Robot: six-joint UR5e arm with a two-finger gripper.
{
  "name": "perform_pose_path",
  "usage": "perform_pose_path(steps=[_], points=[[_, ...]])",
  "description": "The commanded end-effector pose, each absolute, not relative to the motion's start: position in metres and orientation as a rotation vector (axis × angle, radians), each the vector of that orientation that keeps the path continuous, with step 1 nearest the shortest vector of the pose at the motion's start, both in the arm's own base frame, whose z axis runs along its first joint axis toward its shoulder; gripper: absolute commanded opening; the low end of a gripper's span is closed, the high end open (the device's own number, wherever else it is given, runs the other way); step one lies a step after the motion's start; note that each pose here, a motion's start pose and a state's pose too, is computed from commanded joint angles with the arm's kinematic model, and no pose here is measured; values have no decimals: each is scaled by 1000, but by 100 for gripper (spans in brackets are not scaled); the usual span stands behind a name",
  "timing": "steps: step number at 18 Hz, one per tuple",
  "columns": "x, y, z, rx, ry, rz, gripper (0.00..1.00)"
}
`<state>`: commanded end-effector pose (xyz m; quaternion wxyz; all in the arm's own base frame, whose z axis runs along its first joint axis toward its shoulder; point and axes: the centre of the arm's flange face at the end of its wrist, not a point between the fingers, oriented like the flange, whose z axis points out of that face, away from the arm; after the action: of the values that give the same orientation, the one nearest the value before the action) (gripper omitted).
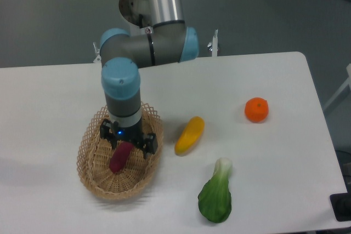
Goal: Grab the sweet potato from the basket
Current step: 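Lower the gripper onto the sweet potato and close the fingers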
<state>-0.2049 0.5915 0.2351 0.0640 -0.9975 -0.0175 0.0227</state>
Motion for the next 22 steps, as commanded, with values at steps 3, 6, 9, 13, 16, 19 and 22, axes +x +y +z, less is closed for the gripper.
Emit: perform_pose_path(steps=[3,6,9,13,16,19,22], points=[[-199,595,220,-3031,-35,52,100],[-197,598,212,-3040,-24,62,100],[-194,600,211,-3038,-15,66,100],[-192,599,204,-3051,-13,57,100],[-191,598,197,-3063,-11,47,100],[-188,599,197,-3062,-4,48,100],[-189,599,199,-3061,-4,54,97]])
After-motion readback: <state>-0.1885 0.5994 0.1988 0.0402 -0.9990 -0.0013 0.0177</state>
